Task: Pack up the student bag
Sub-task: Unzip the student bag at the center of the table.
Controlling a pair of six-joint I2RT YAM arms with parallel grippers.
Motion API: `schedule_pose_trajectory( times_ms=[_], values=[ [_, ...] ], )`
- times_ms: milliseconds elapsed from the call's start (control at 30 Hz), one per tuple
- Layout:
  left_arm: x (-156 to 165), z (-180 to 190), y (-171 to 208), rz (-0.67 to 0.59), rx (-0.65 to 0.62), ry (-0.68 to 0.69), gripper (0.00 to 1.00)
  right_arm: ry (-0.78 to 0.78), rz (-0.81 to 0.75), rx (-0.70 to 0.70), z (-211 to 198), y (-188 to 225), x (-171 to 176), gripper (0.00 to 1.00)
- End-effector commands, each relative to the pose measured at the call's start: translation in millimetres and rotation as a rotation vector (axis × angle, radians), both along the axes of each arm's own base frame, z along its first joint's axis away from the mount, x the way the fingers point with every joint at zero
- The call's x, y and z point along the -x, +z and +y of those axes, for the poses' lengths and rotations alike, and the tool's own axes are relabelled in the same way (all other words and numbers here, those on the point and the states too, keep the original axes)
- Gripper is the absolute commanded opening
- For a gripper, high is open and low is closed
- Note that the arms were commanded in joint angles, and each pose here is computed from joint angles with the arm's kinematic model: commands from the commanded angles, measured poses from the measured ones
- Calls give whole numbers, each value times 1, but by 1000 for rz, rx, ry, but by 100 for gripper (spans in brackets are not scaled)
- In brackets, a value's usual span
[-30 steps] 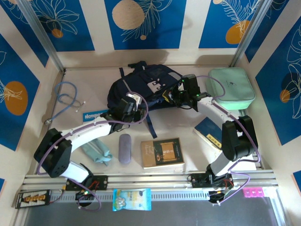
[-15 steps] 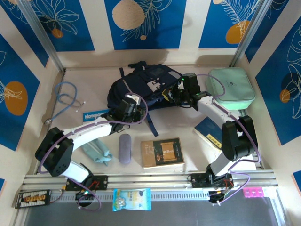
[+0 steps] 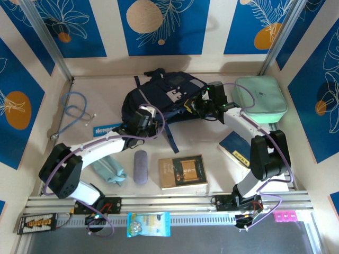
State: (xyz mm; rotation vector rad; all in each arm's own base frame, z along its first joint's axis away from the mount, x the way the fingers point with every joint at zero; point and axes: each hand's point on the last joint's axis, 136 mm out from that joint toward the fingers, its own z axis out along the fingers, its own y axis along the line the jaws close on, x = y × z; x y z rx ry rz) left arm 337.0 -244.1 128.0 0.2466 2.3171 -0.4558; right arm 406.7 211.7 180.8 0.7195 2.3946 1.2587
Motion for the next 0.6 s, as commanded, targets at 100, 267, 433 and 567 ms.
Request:
schedule_pose_trajectory(
  times_ms=[100,267,433,567],
  values=[
    [2,38,-7,27,-14,31,0,-40,-92,48,-35,9,-21,0],
    [4,36,-11,46,-13,-40,0,-52,-91,112,-54,-14,-32,0],
    [7,15,-12,84,16,-153,0,-46,-83,130,-65,-39,-44,2],
    [10,-3,-15,135,39,-223,0,-48,-68,174,-72,-51,-47,17]
  ],
)
